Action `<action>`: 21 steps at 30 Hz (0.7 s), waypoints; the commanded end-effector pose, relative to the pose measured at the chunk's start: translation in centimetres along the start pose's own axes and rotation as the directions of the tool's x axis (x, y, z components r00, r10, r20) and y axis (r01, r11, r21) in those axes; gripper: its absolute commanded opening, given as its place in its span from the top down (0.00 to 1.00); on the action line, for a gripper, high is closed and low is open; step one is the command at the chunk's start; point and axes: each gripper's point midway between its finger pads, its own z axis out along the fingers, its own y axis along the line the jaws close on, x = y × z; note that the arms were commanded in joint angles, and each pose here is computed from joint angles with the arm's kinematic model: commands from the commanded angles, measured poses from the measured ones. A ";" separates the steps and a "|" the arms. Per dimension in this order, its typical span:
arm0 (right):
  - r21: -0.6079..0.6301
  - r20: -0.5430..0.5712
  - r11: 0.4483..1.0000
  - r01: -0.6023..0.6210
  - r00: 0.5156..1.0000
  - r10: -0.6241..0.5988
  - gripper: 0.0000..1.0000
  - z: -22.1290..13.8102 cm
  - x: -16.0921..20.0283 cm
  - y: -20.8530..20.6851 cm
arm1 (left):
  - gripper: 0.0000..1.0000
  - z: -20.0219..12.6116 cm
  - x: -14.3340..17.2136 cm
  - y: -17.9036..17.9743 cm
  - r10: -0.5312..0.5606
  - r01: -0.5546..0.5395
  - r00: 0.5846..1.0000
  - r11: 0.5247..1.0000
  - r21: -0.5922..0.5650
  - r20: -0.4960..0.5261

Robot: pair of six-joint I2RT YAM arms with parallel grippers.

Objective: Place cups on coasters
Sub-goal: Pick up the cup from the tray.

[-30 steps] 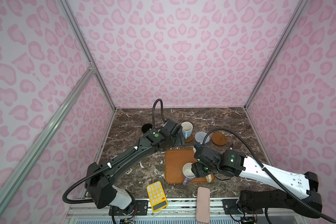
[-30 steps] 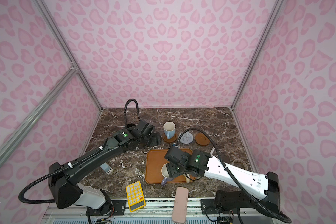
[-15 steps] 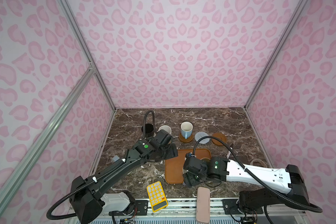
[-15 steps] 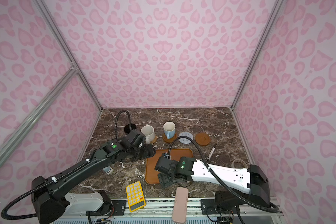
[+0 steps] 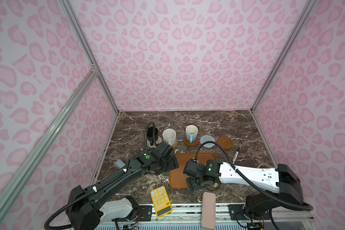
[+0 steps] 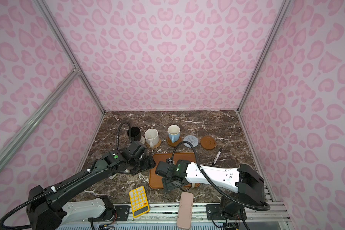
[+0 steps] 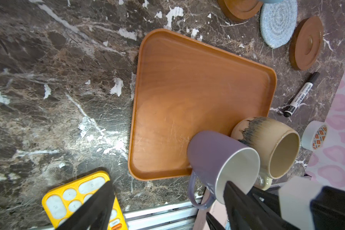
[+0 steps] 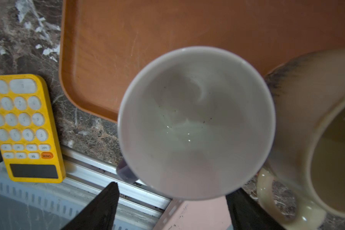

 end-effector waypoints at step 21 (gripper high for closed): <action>0.065 0.095 0.998 -0.014 0.995 0.008 0.53 0.9 -2.8 -1.6 | 0.03 1.5 0.5 1.9 -0.036 0.036 0.999 0.998 -0.045 0.018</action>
